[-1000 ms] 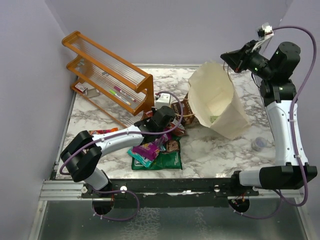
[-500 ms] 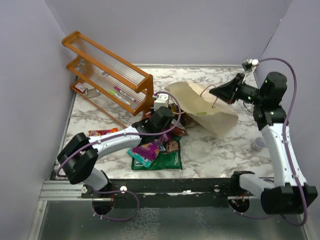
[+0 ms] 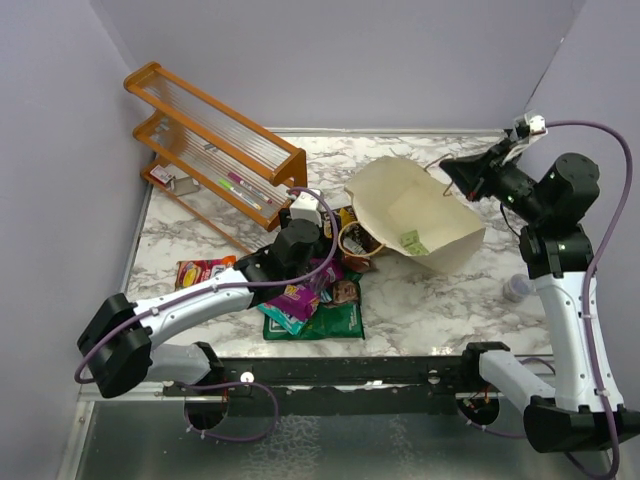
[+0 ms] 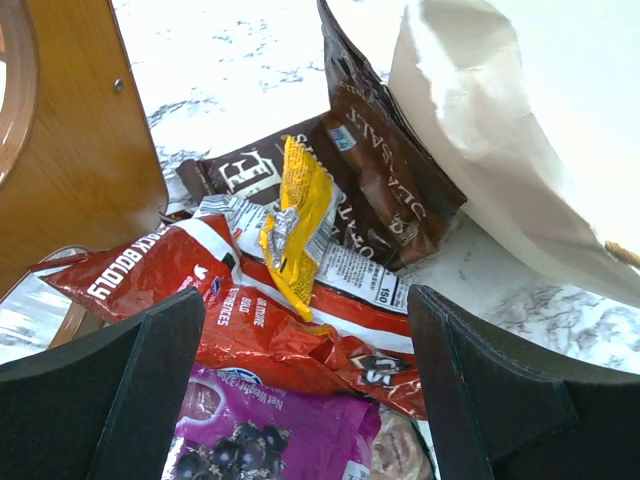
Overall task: Take the snacks out of the paper bag
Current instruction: Place the snack at the center of the board.
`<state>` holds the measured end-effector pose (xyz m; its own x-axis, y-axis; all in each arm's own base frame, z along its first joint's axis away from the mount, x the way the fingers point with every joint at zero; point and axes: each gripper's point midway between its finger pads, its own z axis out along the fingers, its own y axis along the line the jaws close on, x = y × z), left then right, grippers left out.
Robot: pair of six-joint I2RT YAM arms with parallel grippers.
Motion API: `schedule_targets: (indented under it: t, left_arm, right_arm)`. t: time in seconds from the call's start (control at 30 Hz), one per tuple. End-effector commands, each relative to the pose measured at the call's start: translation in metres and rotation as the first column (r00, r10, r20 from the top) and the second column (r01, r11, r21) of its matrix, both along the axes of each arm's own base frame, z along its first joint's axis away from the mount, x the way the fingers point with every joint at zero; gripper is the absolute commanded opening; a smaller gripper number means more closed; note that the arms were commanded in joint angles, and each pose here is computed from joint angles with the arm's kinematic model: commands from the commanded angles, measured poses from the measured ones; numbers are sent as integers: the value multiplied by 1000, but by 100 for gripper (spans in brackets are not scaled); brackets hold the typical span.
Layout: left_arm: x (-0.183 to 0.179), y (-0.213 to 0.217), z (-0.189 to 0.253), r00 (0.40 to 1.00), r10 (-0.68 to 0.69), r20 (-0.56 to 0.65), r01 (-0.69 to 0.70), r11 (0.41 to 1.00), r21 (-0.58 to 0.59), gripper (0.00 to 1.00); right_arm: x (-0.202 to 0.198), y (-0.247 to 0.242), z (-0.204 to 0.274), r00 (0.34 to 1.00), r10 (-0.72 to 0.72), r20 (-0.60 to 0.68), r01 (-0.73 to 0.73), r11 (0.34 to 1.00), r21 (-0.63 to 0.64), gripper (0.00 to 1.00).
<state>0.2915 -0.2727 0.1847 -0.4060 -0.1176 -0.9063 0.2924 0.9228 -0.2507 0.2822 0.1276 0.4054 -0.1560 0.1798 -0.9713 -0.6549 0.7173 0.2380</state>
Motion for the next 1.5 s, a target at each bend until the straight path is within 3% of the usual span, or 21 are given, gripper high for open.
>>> schedule_targets:
  t: [0.0,0.1,0.23,0.43,0.57,0.67,0.9,1.0,1.13,1.27,1.4,1.47]
  left_arm:
    - [-6,-5,24,997,-63,46,65,997,-51,85]
    - [-9,-5,34,995,-81,60,84,995,-57,86]
    - [-13,-3,47,992,-100,80,105,993,-54,86]
    - [-19,0,56,985,-137,108,143,988,-50,87]
    - [-23,-5,58,979,-176,99,182,982,-46,88]
    - [-26,-9,61,975,-200,96,205,978,-49,92]
    - [-30,-10,60,971,-222,93,227,972,-54,99]
    - [-31,-10,59,971,-218,94,225,972,-64,99]
    - [-33,-15,63,965,-243,95,250,965,-76,99]
    - [-34,-15,70,962,-252,106,260,962,-79,99]
    - [-40,-18,80,947,-287,145,302,948,-101,99]
    - [-44,-20,86,935,-313,166,333,936,-113,99]
  right_arm:
    - [42,-41,40,934,-245,262,275,957,-87,1]
    - [71,-61,56,885,-327,333,389,911,-139,1]
    - [111,-71,70,866,-309,394,432,858,-278,1]
    - [146,-70,62,810,-83,581,443,736,-512,1]
    - [164,-74,63,802,19,597,399,728,-558,1]
    - [182,-69,55,837,60,544,327,742,-586,1]
    - [149,-24,63,777,318,544,87,800,-593,1]
    - [144,-17,50,758,374,535,42,790,-612,1]
    - [167,-27,39,754,355,553,113,759,-642,1]
    - [163,-13,16,737,474,483,-30,736,-676,1]
    - [108,13,-19,727,567,387,-320,779,-539,1]
    - [79,22,-37,771,545,331,-402,818,-411,1]
